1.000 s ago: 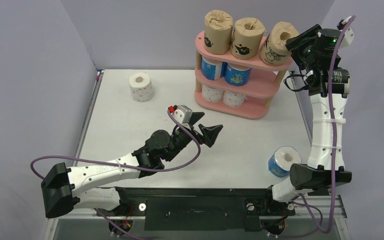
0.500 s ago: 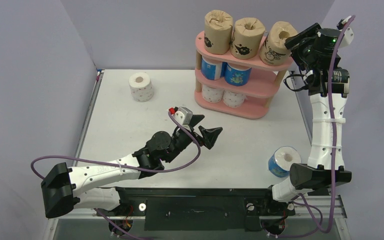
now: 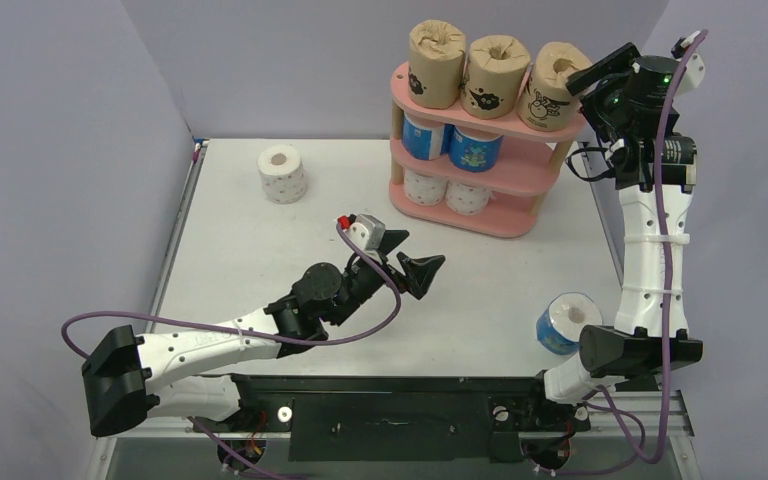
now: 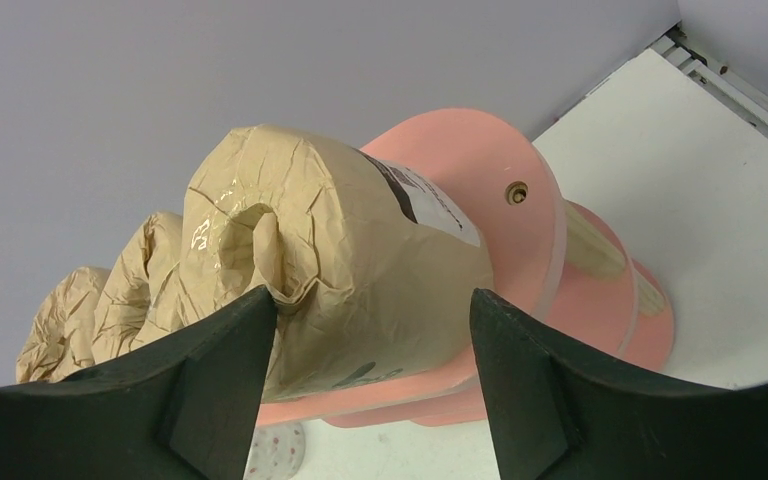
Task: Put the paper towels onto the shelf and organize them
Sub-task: Place the paper towel on the shelf.
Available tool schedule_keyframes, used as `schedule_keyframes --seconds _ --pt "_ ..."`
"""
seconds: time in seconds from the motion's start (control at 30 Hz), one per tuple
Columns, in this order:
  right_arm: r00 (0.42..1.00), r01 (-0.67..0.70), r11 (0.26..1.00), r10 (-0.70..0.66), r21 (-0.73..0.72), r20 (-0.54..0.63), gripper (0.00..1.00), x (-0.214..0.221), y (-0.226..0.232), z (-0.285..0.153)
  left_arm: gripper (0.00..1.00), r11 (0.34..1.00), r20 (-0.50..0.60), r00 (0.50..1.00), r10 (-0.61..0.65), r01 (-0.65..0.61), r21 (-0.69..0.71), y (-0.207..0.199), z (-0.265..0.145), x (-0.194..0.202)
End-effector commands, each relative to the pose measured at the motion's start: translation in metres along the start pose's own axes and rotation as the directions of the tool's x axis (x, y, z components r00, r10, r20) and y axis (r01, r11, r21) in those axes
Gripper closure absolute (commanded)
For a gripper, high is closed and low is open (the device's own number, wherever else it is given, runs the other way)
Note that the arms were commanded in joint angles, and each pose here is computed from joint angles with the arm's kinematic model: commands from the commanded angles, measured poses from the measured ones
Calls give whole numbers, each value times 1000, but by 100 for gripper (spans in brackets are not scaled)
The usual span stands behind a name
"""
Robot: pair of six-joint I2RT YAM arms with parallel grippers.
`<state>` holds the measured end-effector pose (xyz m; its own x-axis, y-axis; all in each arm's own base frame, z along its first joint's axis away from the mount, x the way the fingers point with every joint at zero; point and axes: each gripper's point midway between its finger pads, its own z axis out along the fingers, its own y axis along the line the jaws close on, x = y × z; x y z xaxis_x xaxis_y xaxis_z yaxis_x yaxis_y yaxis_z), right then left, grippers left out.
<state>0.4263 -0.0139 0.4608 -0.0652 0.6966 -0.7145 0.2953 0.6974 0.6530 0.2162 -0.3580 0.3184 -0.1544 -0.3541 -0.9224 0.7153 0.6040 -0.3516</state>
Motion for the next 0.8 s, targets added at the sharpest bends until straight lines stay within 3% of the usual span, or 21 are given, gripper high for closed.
schedule_keyframes --seconds 0.0,0.57,0.77 --pt "998 0 999 2 -40 56 33 -17 14 -10 4 999 63 998 -29 27 30 -6 -3 -22" --pt "997 19 990 -8 -139 76 29 -22 37 -40 4 998 65 997 -49 47 37 -7 -10 -26" --pt "981 181 932 -151 -315 119 31 7 67 -60 4 998 79 995 -65 64 15 2 -25 -27"
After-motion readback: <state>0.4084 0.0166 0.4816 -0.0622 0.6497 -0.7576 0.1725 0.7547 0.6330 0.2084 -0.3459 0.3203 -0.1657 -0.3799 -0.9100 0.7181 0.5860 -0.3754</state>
